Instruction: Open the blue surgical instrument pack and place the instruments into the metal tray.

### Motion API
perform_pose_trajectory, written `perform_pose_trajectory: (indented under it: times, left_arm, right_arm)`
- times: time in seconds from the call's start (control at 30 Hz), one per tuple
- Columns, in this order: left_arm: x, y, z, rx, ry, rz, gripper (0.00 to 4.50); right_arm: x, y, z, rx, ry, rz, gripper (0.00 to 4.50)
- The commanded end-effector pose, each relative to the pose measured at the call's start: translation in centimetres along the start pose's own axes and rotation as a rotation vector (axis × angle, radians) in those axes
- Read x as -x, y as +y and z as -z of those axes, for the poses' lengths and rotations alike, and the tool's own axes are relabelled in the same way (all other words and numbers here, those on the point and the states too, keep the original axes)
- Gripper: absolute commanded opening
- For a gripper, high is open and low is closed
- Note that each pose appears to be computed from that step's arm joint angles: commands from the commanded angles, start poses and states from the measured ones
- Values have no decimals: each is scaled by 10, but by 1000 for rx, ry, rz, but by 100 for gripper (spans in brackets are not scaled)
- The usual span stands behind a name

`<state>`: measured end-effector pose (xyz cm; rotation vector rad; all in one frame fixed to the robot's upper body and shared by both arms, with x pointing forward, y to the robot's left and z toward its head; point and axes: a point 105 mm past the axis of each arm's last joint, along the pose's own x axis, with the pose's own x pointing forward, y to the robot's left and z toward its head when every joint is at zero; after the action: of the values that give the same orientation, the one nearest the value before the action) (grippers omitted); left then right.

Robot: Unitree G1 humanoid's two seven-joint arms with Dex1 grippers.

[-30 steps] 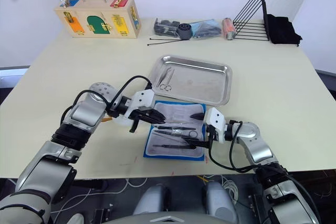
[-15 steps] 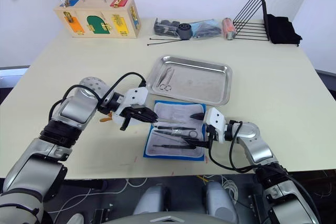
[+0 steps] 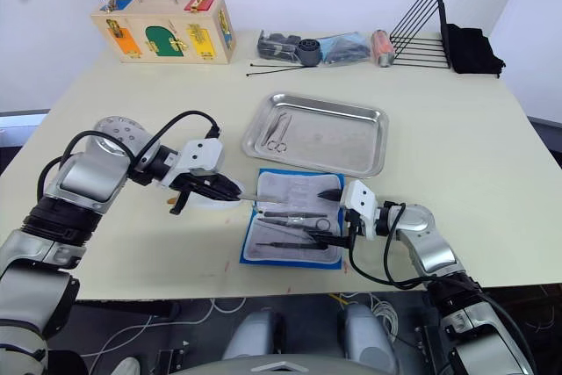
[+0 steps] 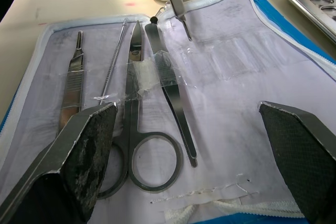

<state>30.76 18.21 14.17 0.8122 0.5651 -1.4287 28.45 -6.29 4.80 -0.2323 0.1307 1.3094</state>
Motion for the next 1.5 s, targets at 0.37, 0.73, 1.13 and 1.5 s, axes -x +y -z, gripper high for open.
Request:
perform_pose_trajectory:
  times: [0.37,0.73,1.13,1.5]
  left_arm:
    - [33,16,-40,103,-218,-129,8]
    - [-1,71,-88,326,-445,-571,8]
    - [-28,103,-100,679,-457,-816,8]
    - [-50,123,-93,783,-407,-978,8]
  right_arm:
    - [5,23,60,-169,197,-32,450]
    - [5,23,60,-164,200,-35,450]
    - [5,22,60,-163,203,-36,450]
    - [6,21,60,-156,207,-38,450]
